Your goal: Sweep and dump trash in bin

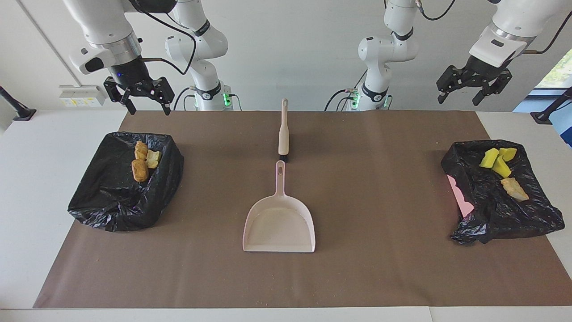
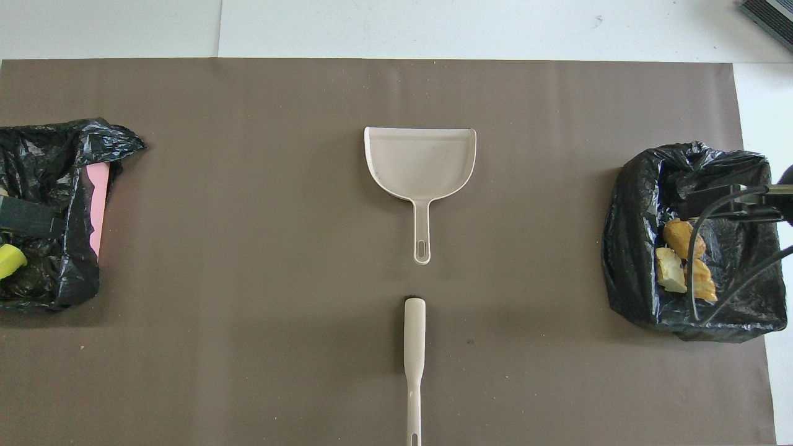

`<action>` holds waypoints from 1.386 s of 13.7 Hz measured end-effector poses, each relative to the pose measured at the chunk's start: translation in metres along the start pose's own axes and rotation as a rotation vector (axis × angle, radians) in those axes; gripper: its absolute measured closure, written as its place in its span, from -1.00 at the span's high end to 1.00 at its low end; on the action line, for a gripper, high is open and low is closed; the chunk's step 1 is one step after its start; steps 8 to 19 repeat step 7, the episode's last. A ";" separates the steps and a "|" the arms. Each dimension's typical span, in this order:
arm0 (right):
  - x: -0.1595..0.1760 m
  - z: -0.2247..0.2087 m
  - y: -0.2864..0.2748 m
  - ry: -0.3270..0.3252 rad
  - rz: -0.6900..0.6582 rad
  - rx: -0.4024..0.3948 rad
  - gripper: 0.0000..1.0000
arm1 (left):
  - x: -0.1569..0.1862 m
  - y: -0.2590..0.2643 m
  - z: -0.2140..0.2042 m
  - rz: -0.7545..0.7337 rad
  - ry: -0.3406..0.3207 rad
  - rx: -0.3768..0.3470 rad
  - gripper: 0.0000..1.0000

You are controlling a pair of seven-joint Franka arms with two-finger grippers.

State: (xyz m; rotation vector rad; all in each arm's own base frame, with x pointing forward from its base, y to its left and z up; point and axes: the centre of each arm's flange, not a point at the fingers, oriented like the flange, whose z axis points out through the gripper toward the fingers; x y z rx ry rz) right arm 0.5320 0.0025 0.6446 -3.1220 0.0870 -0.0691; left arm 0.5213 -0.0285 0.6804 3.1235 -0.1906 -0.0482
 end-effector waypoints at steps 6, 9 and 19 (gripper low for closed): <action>0.000 0.000 0.002 0.000 0.004 0.000 1.00 | -0.002 0.001 -0.007 -0.003 0.004 0.000 1.00; 0.000 0.000 0.002 0.000 0.004 0.000 1.00 | -0.002 0.001 -0.007 -0.003 0.004 0.000 1.00; 0.000 0.000 0.002 0.000 0.004 0.000 1.00 | -0.002 0.001 -0.007 -0.003 0.004 0.000 1.00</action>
